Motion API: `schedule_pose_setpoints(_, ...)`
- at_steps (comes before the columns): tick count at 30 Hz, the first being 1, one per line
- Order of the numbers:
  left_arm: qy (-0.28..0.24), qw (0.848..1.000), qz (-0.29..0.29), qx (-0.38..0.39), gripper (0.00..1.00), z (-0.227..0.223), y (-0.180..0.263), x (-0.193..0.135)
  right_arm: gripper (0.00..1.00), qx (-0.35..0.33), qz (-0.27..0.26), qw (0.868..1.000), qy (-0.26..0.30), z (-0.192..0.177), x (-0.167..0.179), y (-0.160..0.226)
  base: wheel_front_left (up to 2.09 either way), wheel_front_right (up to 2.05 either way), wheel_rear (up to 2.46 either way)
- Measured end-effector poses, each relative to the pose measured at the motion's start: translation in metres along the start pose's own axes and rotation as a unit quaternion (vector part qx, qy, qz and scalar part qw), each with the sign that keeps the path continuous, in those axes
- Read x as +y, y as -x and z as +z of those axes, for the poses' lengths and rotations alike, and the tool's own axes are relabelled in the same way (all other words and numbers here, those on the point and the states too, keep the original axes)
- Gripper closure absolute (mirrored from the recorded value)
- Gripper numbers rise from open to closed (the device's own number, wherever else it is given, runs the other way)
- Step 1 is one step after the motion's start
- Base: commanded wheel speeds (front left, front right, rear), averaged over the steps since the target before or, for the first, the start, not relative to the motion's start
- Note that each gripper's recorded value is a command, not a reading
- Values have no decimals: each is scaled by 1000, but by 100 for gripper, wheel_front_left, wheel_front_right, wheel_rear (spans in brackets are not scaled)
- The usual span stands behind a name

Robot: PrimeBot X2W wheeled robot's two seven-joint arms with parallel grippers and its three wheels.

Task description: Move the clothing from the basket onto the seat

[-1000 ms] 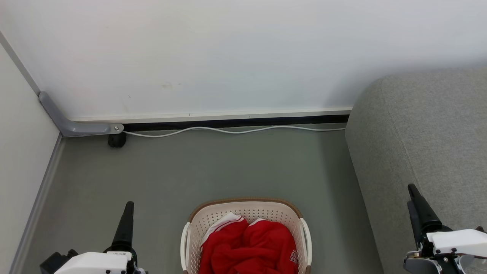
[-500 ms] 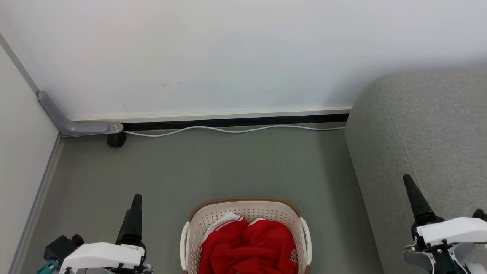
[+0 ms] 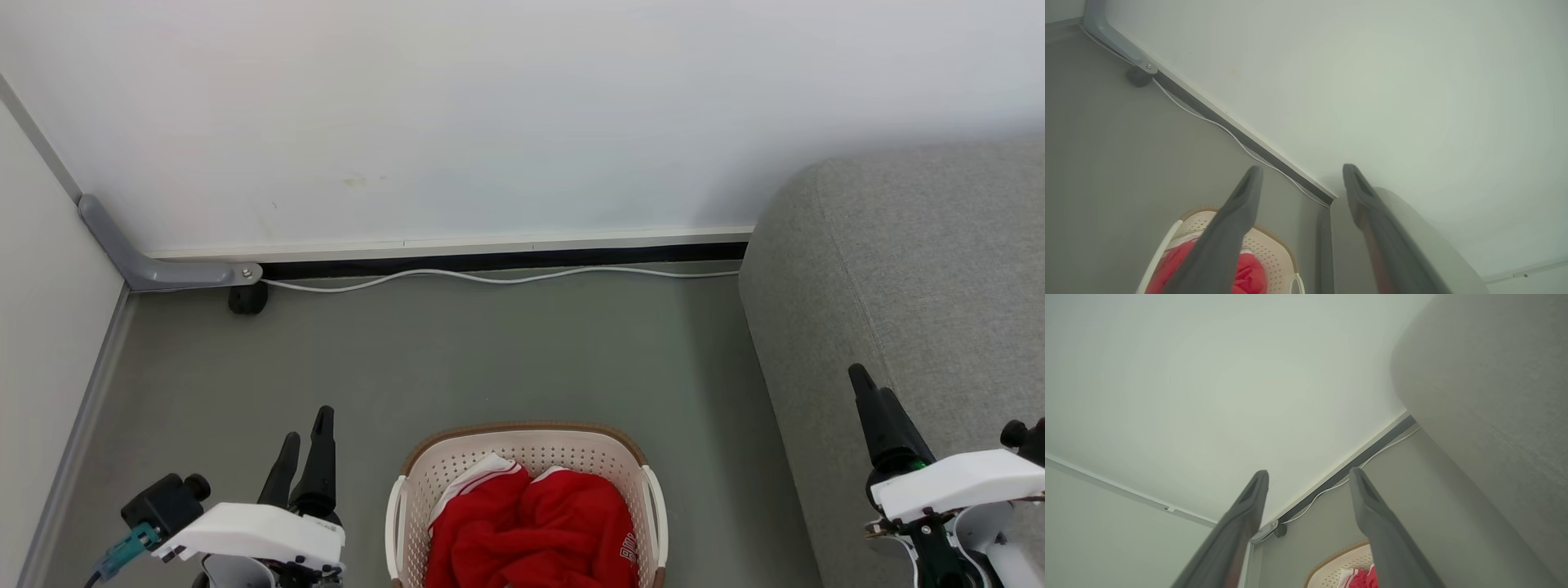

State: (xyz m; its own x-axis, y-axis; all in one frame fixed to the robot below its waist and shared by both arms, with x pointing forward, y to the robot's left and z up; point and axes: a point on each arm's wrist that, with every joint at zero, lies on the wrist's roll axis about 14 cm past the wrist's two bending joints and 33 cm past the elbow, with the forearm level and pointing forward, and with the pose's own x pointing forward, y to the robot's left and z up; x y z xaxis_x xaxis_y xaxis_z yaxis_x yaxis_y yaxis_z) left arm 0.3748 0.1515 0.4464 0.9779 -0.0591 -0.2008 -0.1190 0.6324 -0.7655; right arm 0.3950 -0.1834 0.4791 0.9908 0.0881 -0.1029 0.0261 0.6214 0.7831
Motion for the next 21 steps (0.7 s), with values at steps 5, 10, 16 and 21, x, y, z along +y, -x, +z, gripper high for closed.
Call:
schedule_pose_setpoints(5, -40, 999, -6, -2, 0, 1, -4, -5, 0, -2, 9, 999, 40, 2, 4, -3, 0, 0, 0)
schedule_pose_setpoints(10, -74, 997, -10, -2, 0, -1, -5, -8, 0, -1, 12, 997, 75, 3, 4, -4, 0, 0, 0)
schedule_pose_setpoints(16, -116, 993, -12, -2, 0, -3, -7, -9, 0, -4, 22, 993, 115, 7, 9, -8, 0, 0, 0)
schedule_pose_setpoints(21, -151, 988, -17, -9, 0, 0, -11, -14, 0, -5, 27, 989, 144, 10, 11, -12, 0, 0, 0)
